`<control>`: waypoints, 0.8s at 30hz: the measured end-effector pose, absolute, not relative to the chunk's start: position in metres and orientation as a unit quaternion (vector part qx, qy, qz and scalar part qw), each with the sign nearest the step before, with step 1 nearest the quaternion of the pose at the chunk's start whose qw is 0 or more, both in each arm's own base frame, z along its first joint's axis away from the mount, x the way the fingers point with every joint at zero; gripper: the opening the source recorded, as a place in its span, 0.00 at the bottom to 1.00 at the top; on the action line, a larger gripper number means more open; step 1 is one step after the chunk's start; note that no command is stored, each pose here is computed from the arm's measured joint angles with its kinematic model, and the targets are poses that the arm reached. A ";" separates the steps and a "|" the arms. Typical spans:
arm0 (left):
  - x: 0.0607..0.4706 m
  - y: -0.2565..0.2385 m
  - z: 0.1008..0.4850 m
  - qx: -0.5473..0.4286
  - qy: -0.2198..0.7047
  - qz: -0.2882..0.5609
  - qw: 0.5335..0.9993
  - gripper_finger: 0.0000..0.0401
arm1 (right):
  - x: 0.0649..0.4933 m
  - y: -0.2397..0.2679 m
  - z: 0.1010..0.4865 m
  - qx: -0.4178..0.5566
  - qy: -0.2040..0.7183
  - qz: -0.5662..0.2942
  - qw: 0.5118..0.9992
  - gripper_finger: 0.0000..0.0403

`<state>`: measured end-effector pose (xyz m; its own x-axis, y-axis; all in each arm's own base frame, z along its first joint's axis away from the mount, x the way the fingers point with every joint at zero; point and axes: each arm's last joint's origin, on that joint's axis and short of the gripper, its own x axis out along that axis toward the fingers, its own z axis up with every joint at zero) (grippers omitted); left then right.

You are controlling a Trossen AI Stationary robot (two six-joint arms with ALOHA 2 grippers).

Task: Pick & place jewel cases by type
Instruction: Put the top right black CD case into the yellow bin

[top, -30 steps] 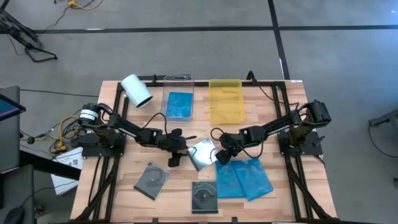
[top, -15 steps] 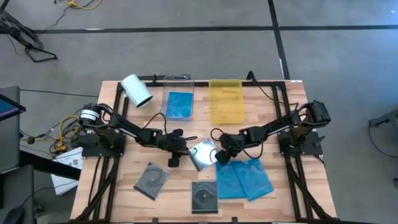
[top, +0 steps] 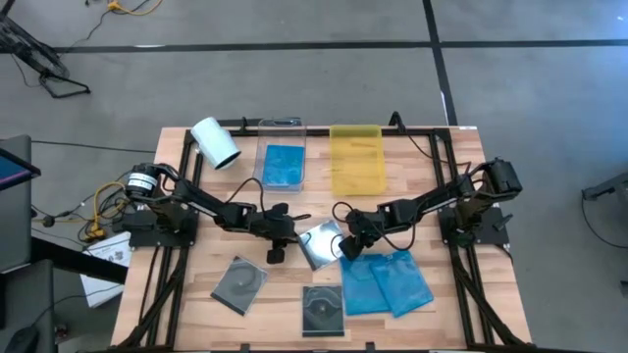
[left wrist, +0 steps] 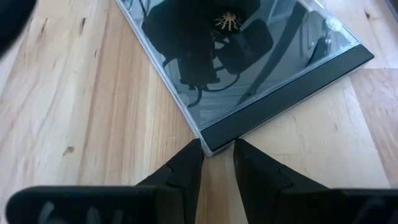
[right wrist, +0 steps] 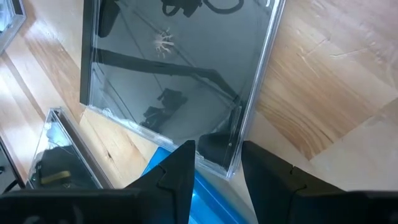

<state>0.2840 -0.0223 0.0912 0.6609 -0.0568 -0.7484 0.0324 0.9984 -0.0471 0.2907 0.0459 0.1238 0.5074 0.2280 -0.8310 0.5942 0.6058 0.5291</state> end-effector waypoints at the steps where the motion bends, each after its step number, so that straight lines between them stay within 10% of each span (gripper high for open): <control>1: 0.285 -0.022 0.092 -0.016 0.410 -0.021 0.912 0.22 | 0.291 0.046 0.124 0.428 0.480 -0.121 0.756 0.30; 24: 0.295 -0.020 0.111 -0.032 0.377 0.034 0.925 0.22 | 0.292 0.053 0.126 0.423 0.461 -0.131 0.769 0.30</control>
